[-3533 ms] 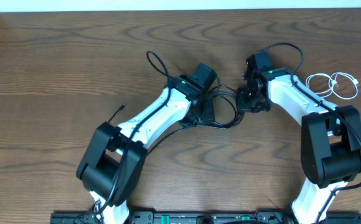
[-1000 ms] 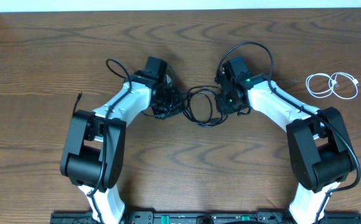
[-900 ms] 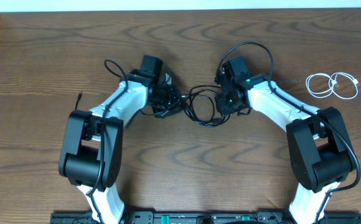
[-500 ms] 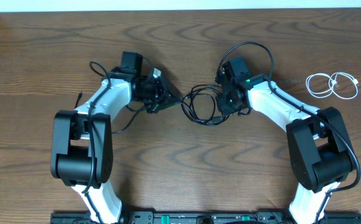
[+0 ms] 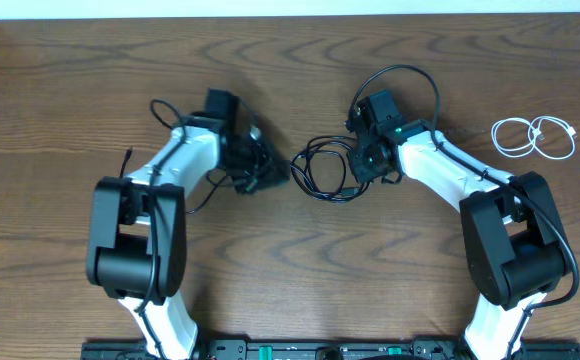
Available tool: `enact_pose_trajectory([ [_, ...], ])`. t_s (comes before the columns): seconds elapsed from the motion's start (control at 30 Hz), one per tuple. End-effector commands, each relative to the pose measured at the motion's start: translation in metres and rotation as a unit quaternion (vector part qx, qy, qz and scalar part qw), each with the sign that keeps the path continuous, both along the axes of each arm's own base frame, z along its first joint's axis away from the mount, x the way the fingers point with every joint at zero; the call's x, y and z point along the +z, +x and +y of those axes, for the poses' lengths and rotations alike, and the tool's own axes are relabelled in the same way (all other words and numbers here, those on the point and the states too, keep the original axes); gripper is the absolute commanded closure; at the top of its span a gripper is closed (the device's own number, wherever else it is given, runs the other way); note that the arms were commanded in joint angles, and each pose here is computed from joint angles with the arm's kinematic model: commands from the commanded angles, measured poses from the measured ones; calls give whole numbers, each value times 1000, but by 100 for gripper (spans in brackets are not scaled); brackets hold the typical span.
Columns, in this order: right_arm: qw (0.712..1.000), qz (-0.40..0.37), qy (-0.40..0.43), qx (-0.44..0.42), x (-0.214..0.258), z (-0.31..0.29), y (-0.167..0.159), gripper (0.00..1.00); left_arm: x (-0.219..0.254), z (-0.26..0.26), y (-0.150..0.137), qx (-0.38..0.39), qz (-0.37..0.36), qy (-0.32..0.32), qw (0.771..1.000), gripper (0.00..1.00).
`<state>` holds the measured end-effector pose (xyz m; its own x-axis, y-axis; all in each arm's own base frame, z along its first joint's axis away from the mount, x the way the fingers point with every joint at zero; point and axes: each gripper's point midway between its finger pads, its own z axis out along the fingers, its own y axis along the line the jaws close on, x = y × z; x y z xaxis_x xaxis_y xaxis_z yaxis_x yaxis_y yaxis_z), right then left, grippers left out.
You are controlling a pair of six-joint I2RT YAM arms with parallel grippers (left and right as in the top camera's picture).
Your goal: Untangle cables
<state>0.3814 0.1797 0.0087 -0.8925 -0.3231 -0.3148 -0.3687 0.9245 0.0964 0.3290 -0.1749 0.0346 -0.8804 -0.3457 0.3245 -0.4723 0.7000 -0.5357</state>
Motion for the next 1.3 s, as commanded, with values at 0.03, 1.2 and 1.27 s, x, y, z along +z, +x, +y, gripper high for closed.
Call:
enact_pose_trajectory([
  [0.03, 1000, 2, 30, 7, 5, 9, 4, 71, -26, 14, -19, -42, 7, 135, 990, 92],
  [1.2, 996, 20, 66, 65, 8, 33, -11, 59, -22, -37, 10, -23, -75, 108, 991, 91],
  [1.27, 994, 16, 82, 70, 10, 39, -9, 56, -24, -30, 5, -20, -58, 114, 992, 91],
])
